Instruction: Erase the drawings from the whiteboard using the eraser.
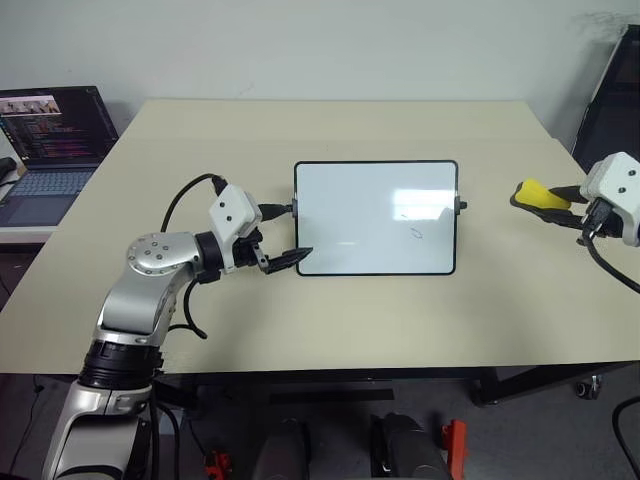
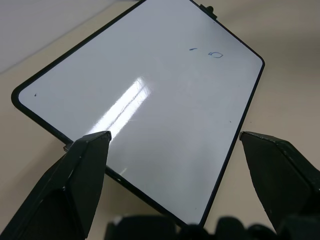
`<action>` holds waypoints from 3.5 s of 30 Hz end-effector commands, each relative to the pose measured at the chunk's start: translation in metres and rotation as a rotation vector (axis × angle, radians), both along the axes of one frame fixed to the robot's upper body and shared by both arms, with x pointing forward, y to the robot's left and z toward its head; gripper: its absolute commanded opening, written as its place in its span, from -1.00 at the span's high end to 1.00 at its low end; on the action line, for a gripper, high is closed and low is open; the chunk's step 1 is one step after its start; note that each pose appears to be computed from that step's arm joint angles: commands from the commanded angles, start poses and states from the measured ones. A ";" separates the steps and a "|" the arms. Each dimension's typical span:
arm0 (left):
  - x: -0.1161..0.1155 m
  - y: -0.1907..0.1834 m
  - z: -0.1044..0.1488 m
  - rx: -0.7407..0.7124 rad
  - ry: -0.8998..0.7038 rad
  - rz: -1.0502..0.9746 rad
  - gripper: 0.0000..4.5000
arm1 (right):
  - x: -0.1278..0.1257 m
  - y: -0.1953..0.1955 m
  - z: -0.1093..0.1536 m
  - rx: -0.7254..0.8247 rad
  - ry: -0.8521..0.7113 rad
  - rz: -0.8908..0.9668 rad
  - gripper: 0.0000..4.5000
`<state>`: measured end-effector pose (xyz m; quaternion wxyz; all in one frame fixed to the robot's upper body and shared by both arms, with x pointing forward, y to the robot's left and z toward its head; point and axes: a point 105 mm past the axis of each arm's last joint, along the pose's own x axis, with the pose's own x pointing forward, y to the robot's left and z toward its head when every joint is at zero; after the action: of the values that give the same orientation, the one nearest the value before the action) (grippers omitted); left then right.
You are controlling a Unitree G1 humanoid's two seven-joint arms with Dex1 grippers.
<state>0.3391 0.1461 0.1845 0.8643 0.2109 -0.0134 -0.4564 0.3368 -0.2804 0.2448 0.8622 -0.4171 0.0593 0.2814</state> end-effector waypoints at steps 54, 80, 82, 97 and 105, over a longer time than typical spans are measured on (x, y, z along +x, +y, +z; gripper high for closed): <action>0.000 -0.041 0.024 0.132 -0.076 -0.050 -1.00 | 0.050 0.111 -0.022 -0.213 -0.075 0.185 0.57; 0.001 -0.038 0.011 0.128 -0.042 -0.028 -1.00 | 0.064 0.122 -0.118 -0.509 0.201 0.224 0.57; 0.001 -0.037 0.011 0.130 -0.041 -0.029 -1.00 | 0.056 0.115 -0.132 -0.528 0.257 0.228 0.57; 0.004 -0.038 0.011 0.131 -0.049 -0.028 -1.00 | 0.063 0.110 -0.112 -0.493 0.209 0.180 0.57; 0.003 -0.035 0.012 0.123 -0.051 -0.029 -1.00 | 0.062 0.132 -0.053 -0.291 0.113 0.250 0.57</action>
<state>0.3437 0.1108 0.1837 0.8433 0.2670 0.0171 -0.4662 0.4006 -0.1530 0.1564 0.7267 -0.5386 0.1462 0.4005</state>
